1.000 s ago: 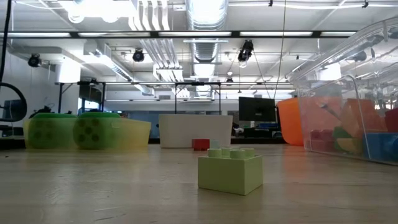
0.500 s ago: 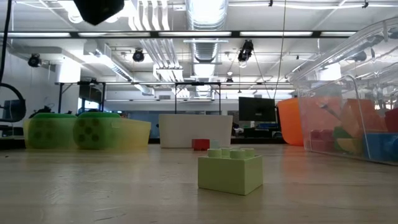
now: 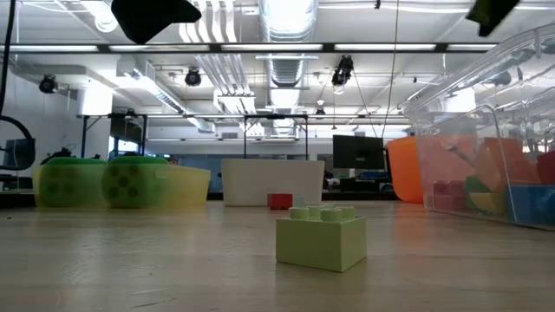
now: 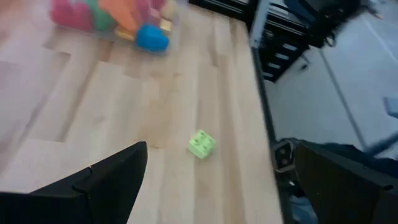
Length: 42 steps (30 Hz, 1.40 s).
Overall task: Pick & Place Toys
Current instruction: Put the green game piece into the transparent bin
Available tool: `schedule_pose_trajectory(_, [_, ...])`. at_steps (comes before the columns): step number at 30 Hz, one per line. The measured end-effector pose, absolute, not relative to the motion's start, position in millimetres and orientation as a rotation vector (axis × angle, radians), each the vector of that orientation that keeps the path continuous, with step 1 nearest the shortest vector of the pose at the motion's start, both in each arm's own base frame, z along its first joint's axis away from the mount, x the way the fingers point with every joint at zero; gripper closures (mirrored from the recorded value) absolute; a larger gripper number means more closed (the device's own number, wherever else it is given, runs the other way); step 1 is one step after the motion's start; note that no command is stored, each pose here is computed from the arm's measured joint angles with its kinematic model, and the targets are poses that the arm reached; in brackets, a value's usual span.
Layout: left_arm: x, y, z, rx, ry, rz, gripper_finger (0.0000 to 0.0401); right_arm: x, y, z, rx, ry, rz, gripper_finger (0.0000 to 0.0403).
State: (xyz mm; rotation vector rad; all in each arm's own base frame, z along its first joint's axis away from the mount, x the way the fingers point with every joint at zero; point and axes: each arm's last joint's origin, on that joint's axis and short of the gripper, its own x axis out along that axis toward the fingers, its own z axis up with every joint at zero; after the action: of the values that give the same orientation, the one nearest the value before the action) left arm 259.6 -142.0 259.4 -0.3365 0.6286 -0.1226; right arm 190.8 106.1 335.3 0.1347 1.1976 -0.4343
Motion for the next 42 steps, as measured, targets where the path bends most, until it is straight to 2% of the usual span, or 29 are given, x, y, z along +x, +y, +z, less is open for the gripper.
schedule_pose_trajectory(4, [259.5,-139.0,258.2,-0.309,0.613,-0.046,0.0008,179.7,91.8,319.2,0.262,1.235,-0.369,0.0267])
schedule_pose_trajectory(15, [255.1,-127.8,255.8,-0.12,0.651,0.019,0.0008,170.2,69.8,271.4,0.357,1.209,-0.332,0.0267])
schedule_pose_trajectory(22, [253.5,-114.7,256.6,0.253,0.573,0.331,0.0008,176.1,63.7,260.5,0.368,1.241,-0.359,0.0267])
schedule_pose_trajectory(27, [251.6,-108.3,260.4,0.319,0.486,0.575,0.0008,180.1,61.3,260.5,0.386,1.241,-0.309,0.0267])
schedule_pose_trajectory(29, [250.2,-108.0,258.2,0.234,0.489,0.571,0.0008,180.1,61.0,259.2,0.381,1.25,-0.294,0.0267])
schedule_pose_trajectory(42, [256.6,-119.9,257.1,-0.161,0.604,0.188,0.0008,169.3,58.4,227.1,0.362,1.382,-0.281,0.0267])
